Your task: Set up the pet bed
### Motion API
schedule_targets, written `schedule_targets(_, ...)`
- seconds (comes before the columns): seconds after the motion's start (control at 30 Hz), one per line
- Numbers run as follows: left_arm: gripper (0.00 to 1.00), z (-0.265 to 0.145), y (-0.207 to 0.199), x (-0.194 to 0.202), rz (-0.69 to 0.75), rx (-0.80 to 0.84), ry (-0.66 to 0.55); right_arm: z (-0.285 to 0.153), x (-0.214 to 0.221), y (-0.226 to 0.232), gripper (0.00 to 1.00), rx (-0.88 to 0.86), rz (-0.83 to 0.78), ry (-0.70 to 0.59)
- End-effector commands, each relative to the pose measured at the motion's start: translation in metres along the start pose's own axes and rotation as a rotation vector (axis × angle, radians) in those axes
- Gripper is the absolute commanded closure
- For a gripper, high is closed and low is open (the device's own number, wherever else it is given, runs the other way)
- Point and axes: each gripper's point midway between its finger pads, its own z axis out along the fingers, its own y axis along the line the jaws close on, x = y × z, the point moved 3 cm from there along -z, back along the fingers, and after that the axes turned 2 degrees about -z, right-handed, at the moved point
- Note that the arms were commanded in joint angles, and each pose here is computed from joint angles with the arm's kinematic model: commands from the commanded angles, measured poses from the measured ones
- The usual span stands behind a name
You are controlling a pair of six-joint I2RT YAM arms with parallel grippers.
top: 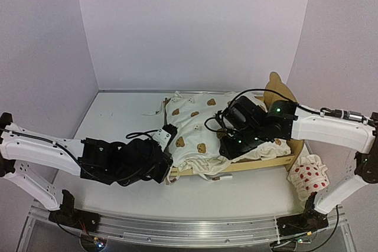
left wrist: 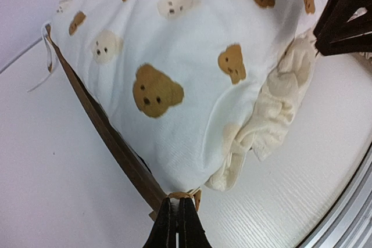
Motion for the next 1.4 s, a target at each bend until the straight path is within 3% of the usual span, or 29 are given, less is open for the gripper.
schedule_targets(0.0,1.00,0.014,-0.001,0.012,-0.081,0.011,0.026,0.019,0.046,-0.001,0.88,0.005,0.027,0.163)
schedule_targets(0.2,1.00,0.026,0.021,0.021,-0.142,-0.020,0.035,0.047,0.046,0.009,0.91,0.016,0.007,0.175)
schedule_targets(0.5,1.00,0.033,0.070,0.008,-0.172,-0.096,0.006,0.081,-0.013,0.021,0.93,0.124,-0.117,0.097)
schedule_targets(0.7,1.00,0.033,0.089,0.009,-0.173,-0.127,0.011,0.106,-0.051,0.023,0.94,0.108,-0.108,0.086)
schedule_targets(1.03,1.00,0.013,0.071,0.040,-0.236,0.018,0.188,0.128,-0.086,0.018,0.94,0.087,-0.065,0.064)
schedule_targets(1.37,1.00,-0.094,0.076,-0.082,-0.243,0.160,-0.165,0.114,-0.094,0.021,0.90,0.066,-0.039,0.033)
